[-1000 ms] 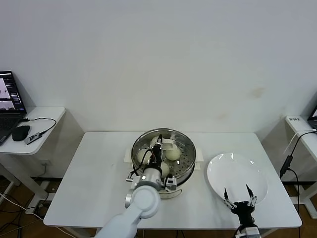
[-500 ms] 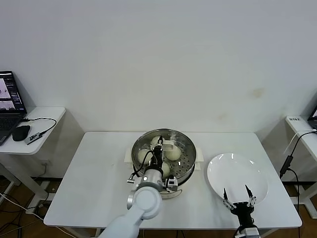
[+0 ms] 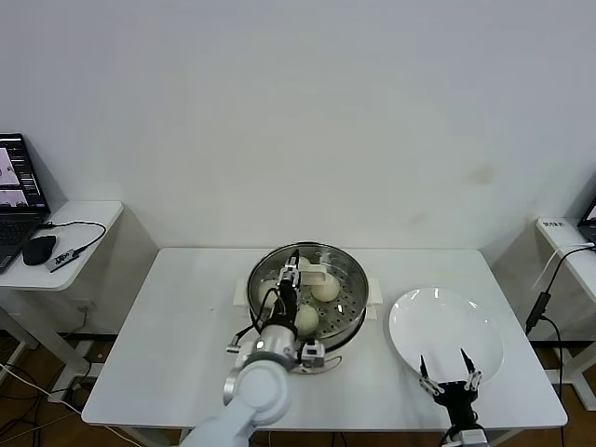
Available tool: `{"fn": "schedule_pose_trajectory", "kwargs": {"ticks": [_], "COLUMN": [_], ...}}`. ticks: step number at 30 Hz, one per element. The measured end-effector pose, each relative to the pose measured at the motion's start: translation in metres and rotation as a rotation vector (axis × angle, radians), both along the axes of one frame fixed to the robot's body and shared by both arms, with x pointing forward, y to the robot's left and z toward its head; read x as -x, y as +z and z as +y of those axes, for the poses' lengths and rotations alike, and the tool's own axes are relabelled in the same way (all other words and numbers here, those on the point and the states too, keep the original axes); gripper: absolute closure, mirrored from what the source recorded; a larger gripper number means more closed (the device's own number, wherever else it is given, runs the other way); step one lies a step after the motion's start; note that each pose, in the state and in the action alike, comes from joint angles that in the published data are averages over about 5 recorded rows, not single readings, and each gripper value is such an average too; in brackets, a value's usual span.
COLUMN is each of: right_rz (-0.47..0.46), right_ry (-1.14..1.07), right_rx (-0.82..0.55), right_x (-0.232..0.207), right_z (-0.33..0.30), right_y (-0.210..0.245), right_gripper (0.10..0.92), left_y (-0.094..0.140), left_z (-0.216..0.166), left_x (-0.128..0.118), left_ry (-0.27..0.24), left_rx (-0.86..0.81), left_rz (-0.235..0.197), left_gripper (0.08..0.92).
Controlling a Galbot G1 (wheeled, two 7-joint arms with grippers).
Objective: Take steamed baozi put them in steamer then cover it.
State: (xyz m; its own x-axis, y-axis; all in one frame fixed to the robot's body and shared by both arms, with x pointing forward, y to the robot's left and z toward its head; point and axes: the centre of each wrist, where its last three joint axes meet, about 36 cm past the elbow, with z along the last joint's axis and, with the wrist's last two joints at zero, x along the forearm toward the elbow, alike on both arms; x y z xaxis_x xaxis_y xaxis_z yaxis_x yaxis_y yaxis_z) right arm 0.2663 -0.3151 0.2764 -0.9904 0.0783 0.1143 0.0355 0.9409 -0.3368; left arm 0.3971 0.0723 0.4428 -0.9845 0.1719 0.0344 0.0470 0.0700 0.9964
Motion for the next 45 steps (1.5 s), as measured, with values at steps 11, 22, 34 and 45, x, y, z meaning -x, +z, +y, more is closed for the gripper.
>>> {"fn": "schedule_pose_trajectory", "kwargs": {"ticks": [11, 22, 34, 45], "right_rz": [0.003, -0.001, 0.021, 0.064], "right_ry": [0.005, 0.017, 0.070, 0.113], "right_rx": [0.008, 0.008, -0.054, -0.129], "right_x": [0.005, 0.009, 0.023, 0.044], "right_z": [-0.008, -0.015, -0.015, -0.010], "right_y": [0.002, 0.006, 0.023, 0.053], "right_gripper": [0.200, 0.200, 0.200, 0.200], "left_y": [0.025, 0.022, -0.027, -0.058], "left_z": [0.033, 0.113, 0.158, 0.170], "left_x": [0.055, 0.102, 0.159, 0.178], "left_ry": [-0.077, -0.049, 0.100, 0.214], "left_rx": [0.162, 0.676, 1.232, 1.417], "left_rz": [-0.030, 0.036, 0.133, 0.143], "left_gripper": [0.181, 0.177, 0.177, 0.177]}}
